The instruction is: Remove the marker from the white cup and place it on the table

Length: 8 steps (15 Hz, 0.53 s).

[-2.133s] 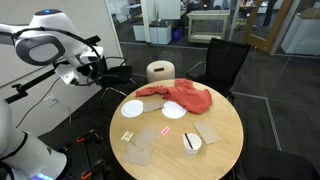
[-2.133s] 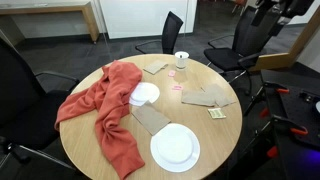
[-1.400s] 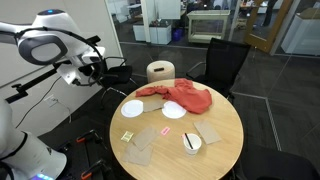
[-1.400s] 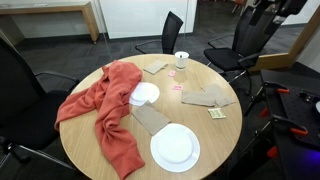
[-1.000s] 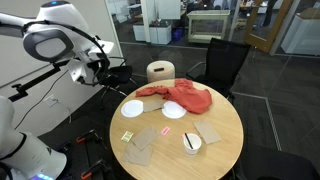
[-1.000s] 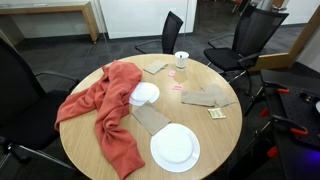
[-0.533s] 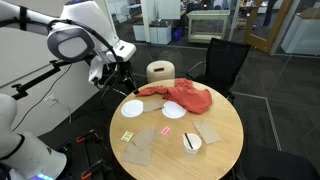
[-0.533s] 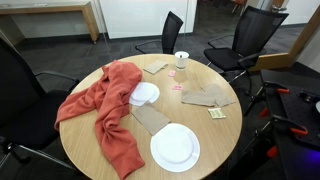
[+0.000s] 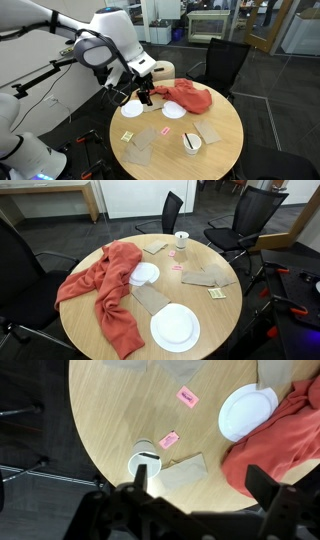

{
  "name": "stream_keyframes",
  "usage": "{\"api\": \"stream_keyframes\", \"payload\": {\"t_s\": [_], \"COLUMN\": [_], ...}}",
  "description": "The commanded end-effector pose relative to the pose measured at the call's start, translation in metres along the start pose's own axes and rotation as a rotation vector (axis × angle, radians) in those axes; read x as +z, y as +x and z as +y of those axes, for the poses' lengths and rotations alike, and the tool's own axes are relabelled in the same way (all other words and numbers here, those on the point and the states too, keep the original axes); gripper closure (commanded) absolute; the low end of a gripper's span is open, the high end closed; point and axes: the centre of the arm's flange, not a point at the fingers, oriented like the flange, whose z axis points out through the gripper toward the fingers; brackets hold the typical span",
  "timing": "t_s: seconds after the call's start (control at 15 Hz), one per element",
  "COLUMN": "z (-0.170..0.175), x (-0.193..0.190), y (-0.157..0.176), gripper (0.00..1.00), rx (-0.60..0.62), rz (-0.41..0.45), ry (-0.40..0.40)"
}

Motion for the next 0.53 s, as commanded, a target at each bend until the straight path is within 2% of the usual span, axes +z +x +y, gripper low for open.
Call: {"api": "stream_keyframes", "payload": {"t_s": [0.0,0.33,0.4,0.47], "z": [0.015,0.048,0.053,0.051], "x": [0.017,0.038,0.041,0.040], "y": [0.028,0.045,0.045,0.035], "gripper": [0.00,0.00,0.00,0.00], "rx": [0.156,0.318,0.328,0.278], "rz": [-0.029,-0.068,-0.080,-0.056], "ry": [-0.024,-0.029,-0.022,-0.030]}}
